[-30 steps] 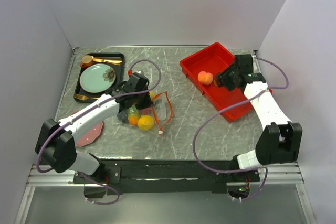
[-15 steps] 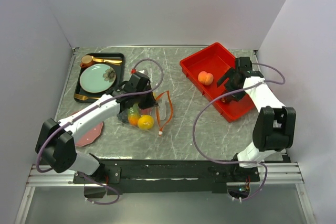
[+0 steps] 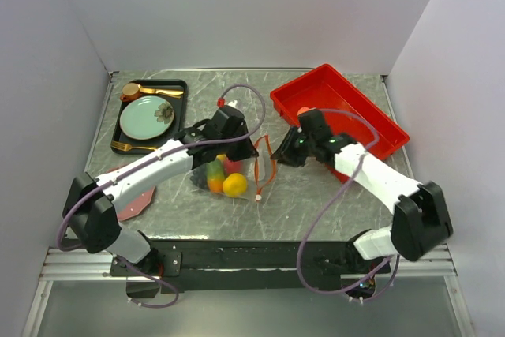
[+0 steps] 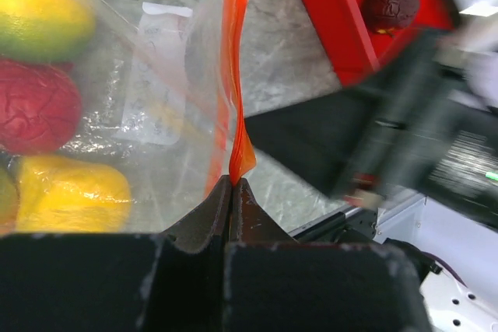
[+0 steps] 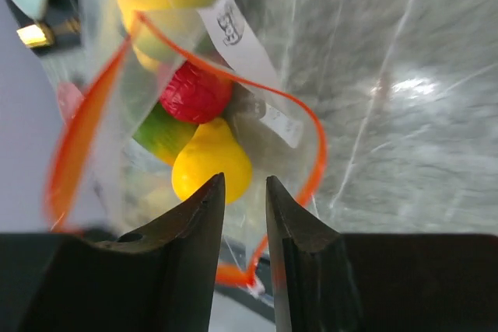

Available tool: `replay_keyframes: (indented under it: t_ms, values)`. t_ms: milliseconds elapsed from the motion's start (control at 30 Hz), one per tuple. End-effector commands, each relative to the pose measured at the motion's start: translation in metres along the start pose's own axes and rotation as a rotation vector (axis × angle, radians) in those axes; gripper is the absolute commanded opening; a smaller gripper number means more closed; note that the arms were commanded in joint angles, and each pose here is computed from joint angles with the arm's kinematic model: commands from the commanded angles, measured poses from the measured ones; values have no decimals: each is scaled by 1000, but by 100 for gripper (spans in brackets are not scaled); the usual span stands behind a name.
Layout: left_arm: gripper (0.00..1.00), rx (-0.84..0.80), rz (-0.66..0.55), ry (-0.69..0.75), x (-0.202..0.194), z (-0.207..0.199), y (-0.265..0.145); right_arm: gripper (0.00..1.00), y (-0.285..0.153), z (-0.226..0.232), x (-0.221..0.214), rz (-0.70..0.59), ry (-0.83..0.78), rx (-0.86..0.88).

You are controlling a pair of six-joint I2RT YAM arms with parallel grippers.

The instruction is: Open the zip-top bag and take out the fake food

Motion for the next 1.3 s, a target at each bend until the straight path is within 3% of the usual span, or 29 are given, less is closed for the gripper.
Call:
replay_keyframes:
  t_ms: [0,100,267,300,367,400,533,633,733,767,867,967,1267]
  values:
    - [1,-50,-61,-17,8,-20,-3,35,18,21,-10,90,47,152]
    - [1,-63,-55,-13,4,-20,-4,35,32,24,-16,124,46,171]
    - [27,-41,-65,-1,3,-16,-13,34,58,11,-23,199,72,170]
    - [36,-25,-59,-3,1,-13,-14,34,61,8,-24,205,75,166]
    - [42,-16,-48,0,-3,-10,-18,34,68,5,-25,217,77,166]
    - [51,-4,-41,2,-5,-7,-19,34,72,3,-25,226,84,153]
    - [63,30,-36,13,-10,1,-33,34,76,3,-27,240,83,178]
    - [55,97,-34,7,-19,16,-44,33,75,1,-28,241,72,182]
    - [32,139,-4,-25,-33,35,-48,33,76,-3,-29,248,68,186]
    - [19,145,3,-44,-35,40,-47,33,76,-5,-31,258,67,184]
    - [6,148,31,-65,-48,52,-42,34,76,-6,-34,271,46,196]
    - [1,158,37,-65,-51,56,-34,36,75,-5,-36,272,12,190]
    - [1,231,71,-66,-63,70,-5,55,71,-4,-51,294,-96,166]
Point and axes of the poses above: each gripper's point midway between its finger pads, its own y axis out along the fingers, its own z axis along the line the jaws close on, x = y × z, the point moved 9 cm from there along -y, back along the fingers, and after that the axes turned 11 degrees about y, right-handed, at the moved point
